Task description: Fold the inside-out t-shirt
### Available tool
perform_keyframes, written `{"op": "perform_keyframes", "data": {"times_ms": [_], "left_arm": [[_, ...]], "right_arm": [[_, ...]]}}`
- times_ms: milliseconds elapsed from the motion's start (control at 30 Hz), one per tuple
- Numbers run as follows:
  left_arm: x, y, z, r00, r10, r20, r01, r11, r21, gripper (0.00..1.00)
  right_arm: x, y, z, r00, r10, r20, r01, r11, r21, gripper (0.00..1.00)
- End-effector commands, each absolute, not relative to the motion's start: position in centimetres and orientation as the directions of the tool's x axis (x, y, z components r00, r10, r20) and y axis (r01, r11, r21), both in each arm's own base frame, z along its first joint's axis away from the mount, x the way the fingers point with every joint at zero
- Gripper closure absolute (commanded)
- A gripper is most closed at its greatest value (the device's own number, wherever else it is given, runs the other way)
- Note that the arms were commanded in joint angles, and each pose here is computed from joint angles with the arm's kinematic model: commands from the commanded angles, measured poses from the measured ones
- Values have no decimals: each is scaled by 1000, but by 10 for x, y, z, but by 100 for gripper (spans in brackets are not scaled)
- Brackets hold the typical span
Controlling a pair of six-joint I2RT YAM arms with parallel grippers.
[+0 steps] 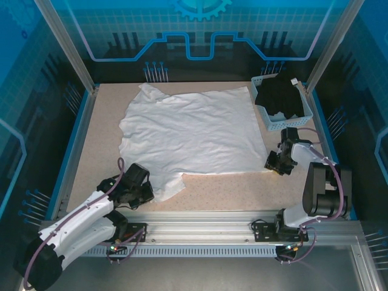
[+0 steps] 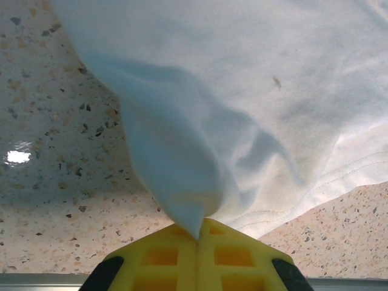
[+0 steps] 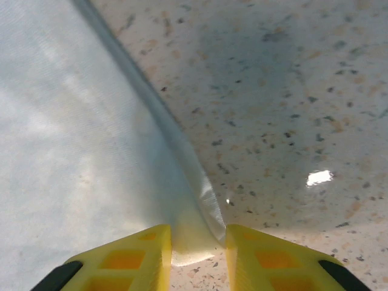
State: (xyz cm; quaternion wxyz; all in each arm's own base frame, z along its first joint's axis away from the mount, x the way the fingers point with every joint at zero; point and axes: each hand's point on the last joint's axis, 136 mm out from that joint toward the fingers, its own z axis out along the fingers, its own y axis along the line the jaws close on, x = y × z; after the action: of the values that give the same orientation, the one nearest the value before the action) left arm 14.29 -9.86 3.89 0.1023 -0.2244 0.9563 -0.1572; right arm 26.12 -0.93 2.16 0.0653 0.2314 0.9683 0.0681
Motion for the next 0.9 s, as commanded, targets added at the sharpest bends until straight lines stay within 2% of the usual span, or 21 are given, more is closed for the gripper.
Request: {"op": "perform_keyframes", "data": {"times_ms": [0, 367, 867], "left_arm": [[147, -103, 49, -888, -442, -131, -368, 851, -375, 100], [154, -100, 66, -863, -481, -156, -385, 824, -415, 100], [168, -88, 109, -806, -562, -186, -417, 763, -494, 100]], "right_arm": [[268, -8, 26, -883, 453, -119, 435, 887, 153, 76], [267, -12, 38, -883, 435, -173, 415, 898, 145, 100], [274, -8, 41, -895, 407, -184, 381, 910, 163, 100]]}}
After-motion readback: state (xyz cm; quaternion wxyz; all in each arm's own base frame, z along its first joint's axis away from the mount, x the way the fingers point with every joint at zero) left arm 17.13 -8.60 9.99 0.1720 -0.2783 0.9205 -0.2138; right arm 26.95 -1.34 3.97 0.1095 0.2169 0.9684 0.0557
